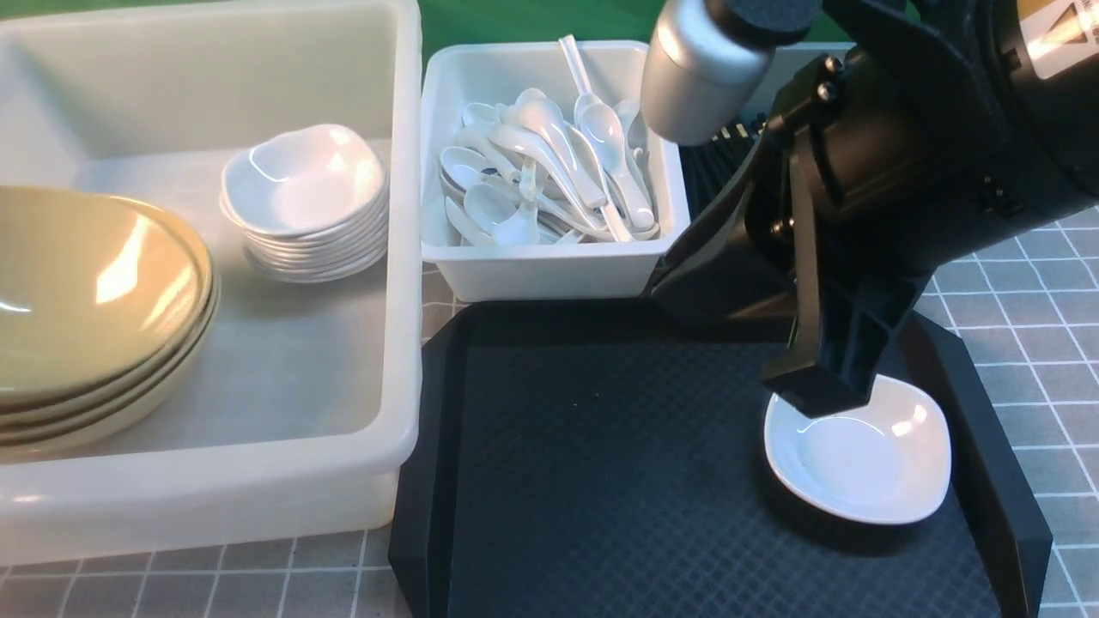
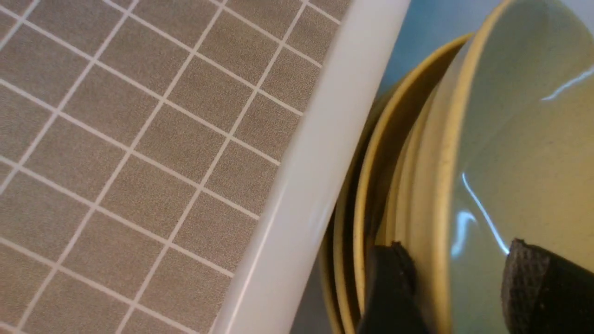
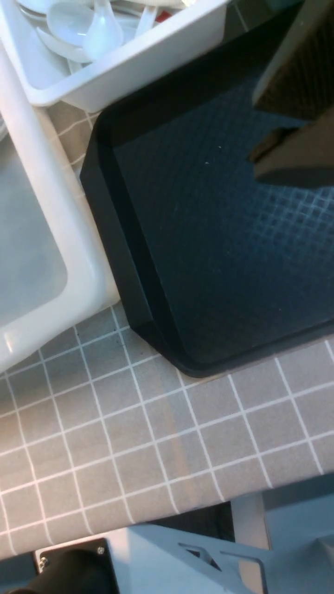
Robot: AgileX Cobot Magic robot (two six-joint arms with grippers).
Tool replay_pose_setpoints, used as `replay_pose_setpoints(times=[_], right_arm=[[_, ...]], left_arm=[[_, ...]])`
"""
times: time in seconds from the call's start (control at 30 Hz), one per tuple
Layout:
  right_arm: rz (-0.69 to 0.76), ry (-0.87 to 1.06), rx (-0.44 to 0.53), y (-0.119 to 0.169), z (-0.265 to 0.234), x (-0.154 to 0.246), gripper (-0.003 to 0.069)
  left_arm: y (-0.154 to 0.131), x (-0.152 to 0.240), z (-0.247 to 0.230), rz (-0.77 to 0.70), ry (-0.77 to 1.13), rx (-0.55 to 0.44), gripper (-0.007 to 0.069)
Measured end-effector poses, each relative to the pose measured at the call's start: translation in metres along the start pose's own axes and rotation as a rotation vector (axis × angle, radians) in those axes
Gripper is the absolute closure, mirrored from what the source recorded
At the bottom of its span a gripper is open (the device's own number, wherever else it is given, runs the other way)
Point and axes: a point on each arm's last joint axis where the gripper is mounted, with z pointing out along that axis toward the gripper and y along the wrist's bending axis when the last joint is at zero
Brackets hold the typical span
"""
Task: On grey table put chopsticks spoon bowls plates into blue grey white boxes.
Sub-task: 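Place the tan bowl onto the bowl stack in the left bin with the left gripper, then grasp the small white bowl on the black tray by its rim with the left gripper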
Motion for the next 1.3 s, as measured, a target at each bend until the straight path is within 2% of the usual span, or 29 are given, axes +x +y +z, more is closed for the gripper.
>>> replay_pose_setpoints(times=[0.1, 0.17, 0.27, 0.37, 0.5, 0.57, 0.63, 0.67, 0.7, 0.73, 0.8, 0.83, 0.87, 0.9, 1.07, 1.17, 1.27, 1.3], right_arm=[[-0.011, 0.000, 0.000, 0.000, 0.000, 0.000, 0.0488], [-0.014, 0.000, 0.000, 0.000, 0.000, 0.000, 0.0488], [-0.017, 0.000, 0.000, 0.000, 0.000, 0.000, 0.0488], [-0.023, -0.001, 0.003, 0.000, 0.000, 0.000, 0.0488], [0.002, 0.003, 0.035, -0.003, 0.000, 0.000, 0.0488], [0.058, 0.027, 0.098, -0.009, 0.000, 0.003, 0.0488], [0.080, 0.045, 0.125, -0.011, -0.001, 0.005, 0.0488], [0.111, 0.098, 0.186, -0.016, -0.002, 0.010, 0.0488], [0.115, 0.105, 0.192, -0.017, -0.002, 0.010, 0.0488], [0.137, 0.141, 0.230, -0.019, -0.004, 0.015, 0.0487], [0.174, 0.184, 0.287, -0.021, -0.009, 0.026, 0.0487], [0.203, 0.205, 0.337, -0.022, -0.015, 0.036, 0.0487], [0.203, 0.205, 0.337, -0.022, -0.015, 0.036, 0.0487], [0.250, 0.224, 0.387, -0.020, -0.023, 0.054, 0.0487], [0.334, 0.196, 0.438, -0.005, -0.050, 0.097, 0.0487], [0.369, 0.189, 0.445, 0.000, -0.055, 0.112, 0.0487], [0.420, 0.185, 0.450, 0.008, -0.058, 0.133, 0.0487], [0.420, 0.186, 0.450, 0.008, -0.058, 0.134, 0.0487]], left_arm=[[0.005, 0.002, 0.000, 0.010, 0.026, -0.059, 0.0118], [0.007, 0.003, -0.001, -0.008, 0.030, -0.083, 0.0072], [0.007, 0.002, -0.006, -0.051, 0.022, -0.099, 0.0054], [-0.009, -0.005, -0.029, -0.026, -0.041, -0.080, 0.0083], [-0.067, -0.010, -0.066, 0.151, -0.138, 0.037, 0.0161], [-0.130, 0.003, -0.086, 0.369, -0.159, 0.204, 0.0231], [-0.154, 0.013, -0.089, 0.447, -0.143, 0.274, 0.0245], [-0.198, 0.037, -0.090, 0.595, -0.088, 0.403, 0.0259], [-0.206, 0.043, -0.089, 0.622, -0.073, 0.426, 0.0260], [-0.230, 0.060, -0.086, 0.699, -0.029, 0.484, 0.0262], [-0.255, 0.079, -0.080, 0.775, 0.015, 0.534, 0.0265], [-0.281, 0.102, -0.070, 0.852, 0.064, 0.577, 0.0265], [-0.285, 0.104, -0.068, 0.860, 0.066, 0.583, 0.0265], [-0.311, 0.130, -0.054, 0.927, 0.126, 0.612, 0.0265], [-0.371, 0.188, -0.019, 1.062, 0.261, 0.660, 0.0244], [-0.393, 0.208, -0.008, 1.104, 0.291, 0.675, 0.0225], [-0.431, 0.236, 0.013, 1.154, 0.319, 0.702, 0.0193], [-0.431, 0.236, 0.013, 1.154, 0.319, 0.702, 0.0193]])
